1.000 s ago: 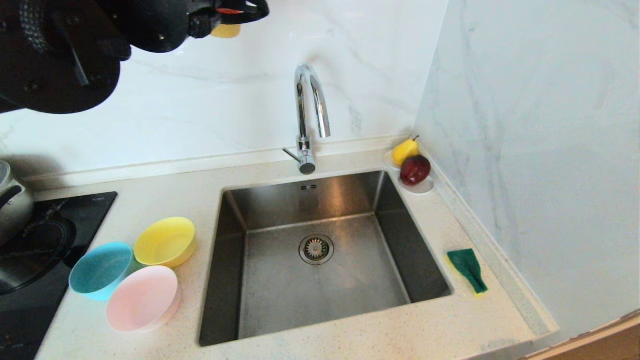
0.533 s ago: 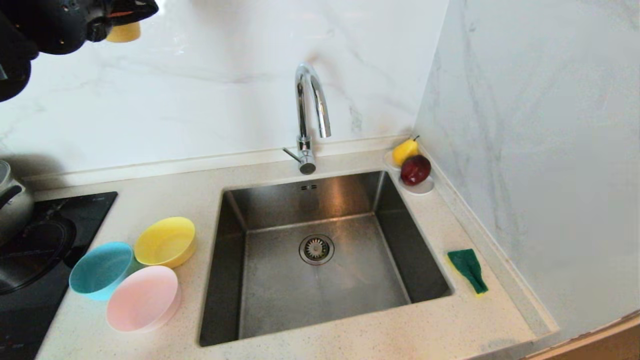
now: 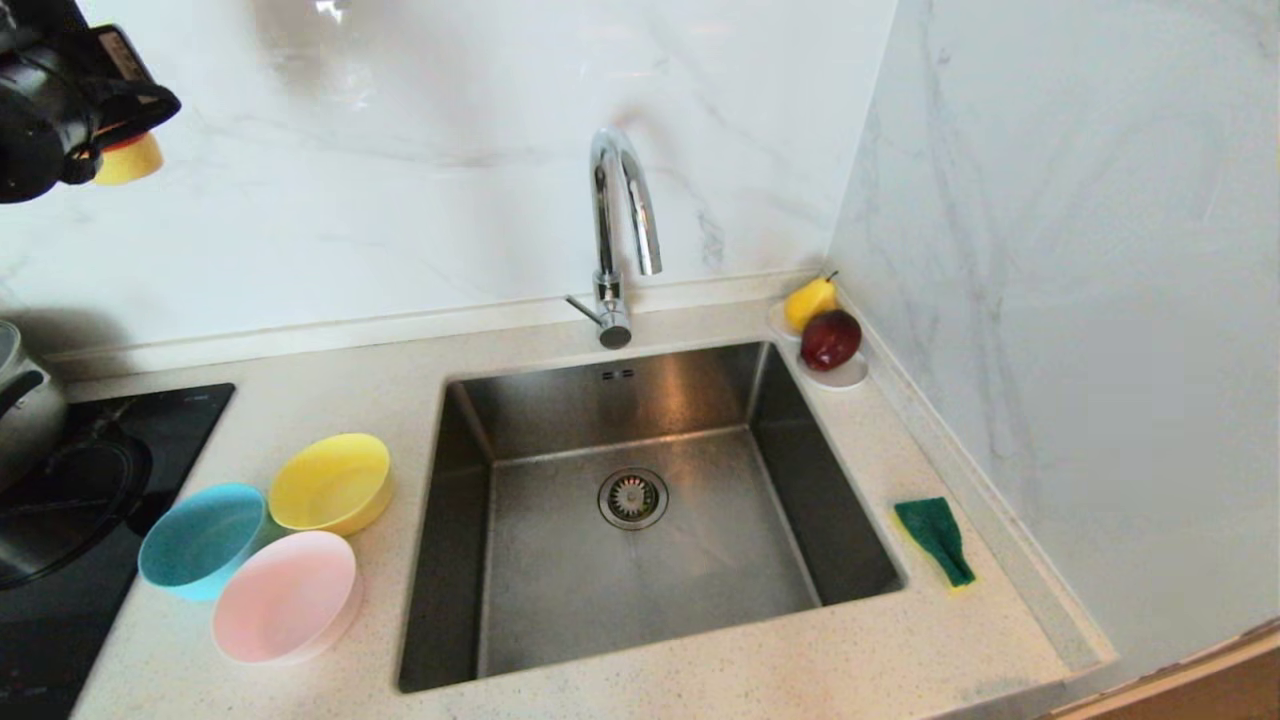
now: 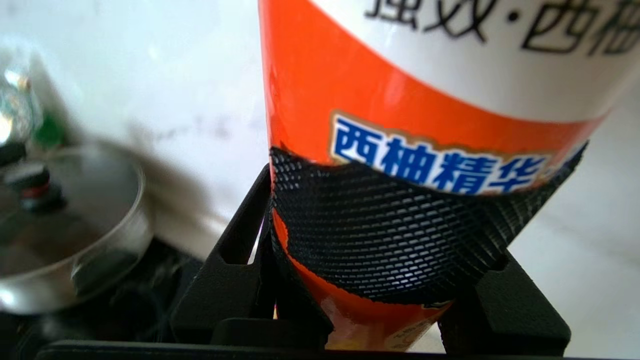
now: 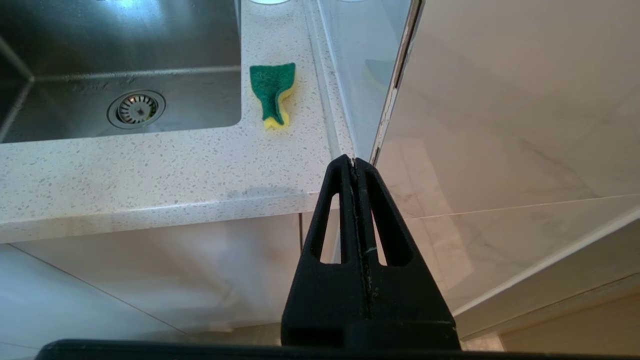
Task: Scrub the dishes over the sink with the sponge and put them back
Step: Place the dish soap on the table
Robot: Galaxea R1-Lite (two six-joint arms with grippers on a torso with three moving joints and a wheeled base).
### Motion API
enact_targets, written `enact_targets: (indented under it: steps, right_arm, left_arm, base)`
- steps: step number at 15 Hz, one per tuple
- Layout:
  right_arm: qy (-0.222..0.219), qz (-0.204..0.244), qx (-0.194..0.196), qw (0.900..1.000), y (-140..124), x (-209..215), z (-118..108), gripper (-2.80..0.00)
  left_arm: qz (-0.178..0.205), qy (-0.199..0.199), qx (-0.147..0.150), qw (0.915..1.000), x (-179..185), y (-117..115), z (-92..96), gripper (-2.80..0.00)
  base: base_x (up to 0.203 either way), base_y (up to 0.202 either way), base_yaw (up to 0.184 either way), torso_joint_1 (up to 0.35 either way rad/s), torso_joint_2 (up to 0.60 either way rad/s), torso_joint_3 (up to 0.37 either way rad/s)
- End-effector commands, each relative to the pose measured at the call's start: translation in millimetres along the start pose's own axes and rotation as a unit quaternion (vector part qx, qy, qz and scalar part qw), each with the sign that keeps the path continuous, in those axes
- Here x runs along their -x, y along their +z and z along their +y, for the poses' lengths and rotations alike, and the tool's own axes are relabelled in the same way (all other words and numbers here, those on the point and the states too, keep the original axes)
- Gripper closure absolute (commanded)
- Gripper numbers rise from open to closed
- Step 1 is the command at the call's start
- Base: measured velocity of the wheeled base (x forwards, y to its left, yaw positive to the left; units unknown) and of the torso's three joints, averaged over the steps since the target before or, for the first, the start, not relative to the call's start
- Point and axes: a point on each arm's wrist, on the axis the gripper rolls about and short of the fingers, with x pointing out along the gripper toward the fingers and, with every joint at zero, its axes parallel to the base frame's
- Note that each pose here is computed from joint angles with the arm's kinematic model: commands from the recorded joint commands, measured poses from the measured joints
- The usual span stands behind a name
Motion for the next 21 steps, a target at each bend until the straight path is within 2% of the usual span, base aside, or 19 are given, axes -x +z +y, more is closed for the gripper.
enact_targets:
  steps: [1,4,6,9,12,16,21]
  right_arm:
    - [0.0,0.0,0.0,1.0,0,0,0,0.0]
    - [0.001,0.0,0.0,1.0,0,0,0,0.0]
    - [0.0,0.0,0.0,1.0,0,0,0,0.0]
    - [0.001,0.0,0.0,1.0,0,0,0,0.0]
    - [0.002,0.0,0.0,1.0,0,0,0,0.0]
    - [0.001,0.0,0.0,1.0,0,0,0,0.0]
    - [0.001,0.0,0.0,1.0,0,0,0,0.0]
  left_arm:
    - [0.016,0.028,-0.01,0.9994,-9,-13,20.0,0.0]
    - [0.059,0.073,-0.041,0.9948,-26,-48,46.5,0.0]
    - [0.073,0.094,-0.047,0.9918,-39,-69,57.2,0.0]
    - [0.046,0.109,-0.039,0.9922,-55,-98,59.7,0.0]
    - [0.024,0.134,-0.044,0.9897,-69,-134,60.2,0.0]
    - [0.028,0.147,-0.045,0.9878,-87,-186,60.4,0.0]
    - [0.007,0.155,-0.036,0.9873,-104,-215,58.2,0.0]
  base:
    - [0.0,0.0,0.0,0.0,0.0,0.0]
    - [0.0,0.0,0.0,0.0,0.0,0.0]
    - [0.0,0.0,0.0,0.0,0.0,0.0]
    - [0.0,0.0,0.0,0.0,0.0,0.0]
    - [0.0,0.0,0.0,0.0,0.0,0.0]
    - [0.0,0.0,0.0,0.0,0.0,0.0]
    - [0.0,0.0,0.0,0.0,0.0,0.0]
